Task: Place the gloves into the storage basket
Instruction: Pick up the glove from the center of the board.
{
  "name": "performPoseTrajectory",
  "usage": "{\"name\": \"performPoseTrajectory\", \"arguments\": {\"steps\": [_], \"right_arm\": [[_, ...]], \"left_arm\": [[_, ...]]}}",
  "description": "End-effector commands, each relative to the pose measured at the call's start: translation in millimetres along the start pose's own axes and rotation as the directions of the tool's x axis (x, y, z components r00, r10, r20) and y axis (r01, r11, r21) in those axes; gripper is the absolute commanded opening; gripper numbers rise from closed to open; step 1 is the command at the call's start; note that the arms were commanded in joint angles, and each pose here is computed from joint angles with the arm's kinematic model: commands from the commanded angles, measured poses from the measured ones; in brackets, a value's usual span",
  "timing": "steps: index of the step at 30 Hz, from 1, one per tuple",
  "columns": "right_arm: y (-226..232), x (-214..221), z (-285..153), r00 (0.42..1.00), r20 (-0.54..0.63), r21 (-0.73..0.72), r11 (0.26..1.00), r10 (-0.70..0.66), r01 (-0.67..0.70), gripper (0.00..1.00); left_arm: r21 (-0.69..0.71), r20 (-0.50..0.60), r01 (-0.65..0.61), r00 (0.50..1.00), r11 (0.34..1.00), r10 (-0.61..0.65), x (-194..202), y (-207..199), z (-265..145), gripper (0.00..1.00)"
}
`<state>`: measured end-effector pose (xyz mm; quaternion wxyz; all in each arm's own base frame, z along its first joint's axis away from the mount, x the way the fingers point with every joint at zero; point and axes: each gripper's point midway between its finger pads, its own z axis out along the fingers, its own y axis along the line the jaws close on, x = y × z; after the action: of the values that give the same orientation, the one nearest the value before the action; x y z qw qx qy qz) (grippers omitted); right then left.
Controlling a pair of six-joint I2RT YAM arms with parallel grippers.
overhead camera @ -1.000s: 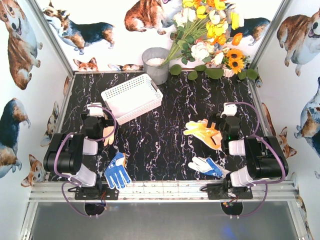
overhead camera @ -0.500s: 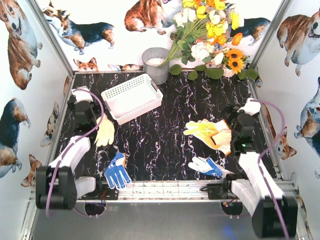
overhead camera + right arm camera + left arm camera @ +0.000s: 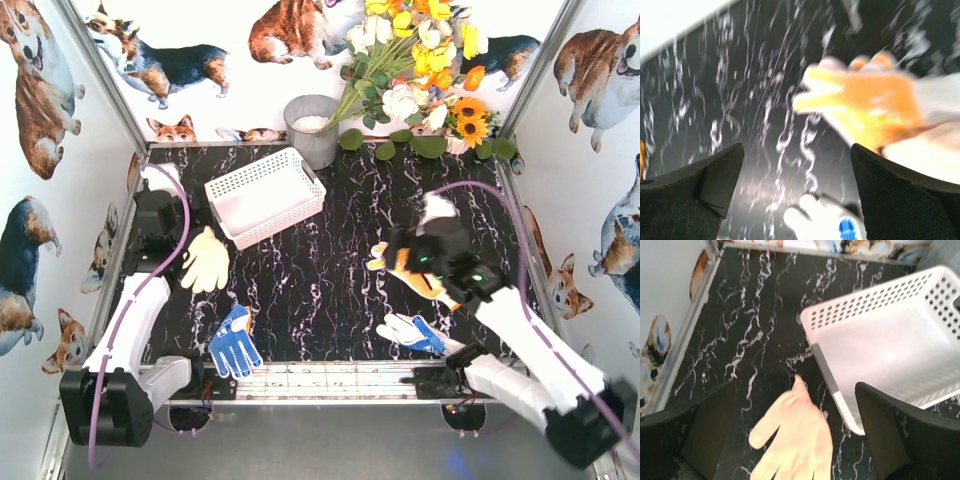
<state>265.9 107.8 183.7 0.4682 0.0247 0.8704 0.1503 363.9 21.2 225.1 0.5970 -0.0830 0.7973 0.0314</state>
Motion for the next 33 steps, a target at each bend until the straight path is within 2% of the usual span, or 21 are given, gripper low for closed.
{"name": "performPoseTrajectory", "arguments": {"steps": [1, 8, 14, 17, 22, 33], "right_arm": [[24, 55, -9, 0.969, -0.243, 0.058, 0.997, -0.037, 0.052, 0.91], [42, 112, -31, 0.904, -0.412, 0.151, 0.97, -0.112, 0.189, 0.89], [21, 158, -57, 0.832, -0.542, 0.213, 0.938, -0.12, 0.274, 0.83], [14, 170, -64, 0.818, -0.563, 0.209, 0.937, -0.118, 0.279, 0.74], [17, 171, -58, 0.835, -0.536, 0.184, 0.948, -0.124, 0.259, 0.53], [20, 192, -40, 0.775, -0.609, 0.186, 0.918, -0.171, 0.349, 0.41]], "left_arm": [[0.007, -0.091, -0.017, 0.996, 1.0, 0.018, 35, 2, -6, 1.0], [0.026, -0.102, 0.0, 0.995, 1.0, 0.002, 36, -4, 1, 1.0], [0.027, -0.114, -0.004, 0.993, 1.0, 0.007, 38, -4, 3, 1.0], [0.017, -0.1, -0.001, 0.995, 1.0, 0.002, 35, -3, 2, 1.0], [0.032, -0.097, 0.011, 0.995, 0.999, -0.008, 34, -6, 3, 1.0], [0.042, -0.1, 0.016, 0.995, 0.999, -0.012, 35, -8, 4, 1.0]]}}
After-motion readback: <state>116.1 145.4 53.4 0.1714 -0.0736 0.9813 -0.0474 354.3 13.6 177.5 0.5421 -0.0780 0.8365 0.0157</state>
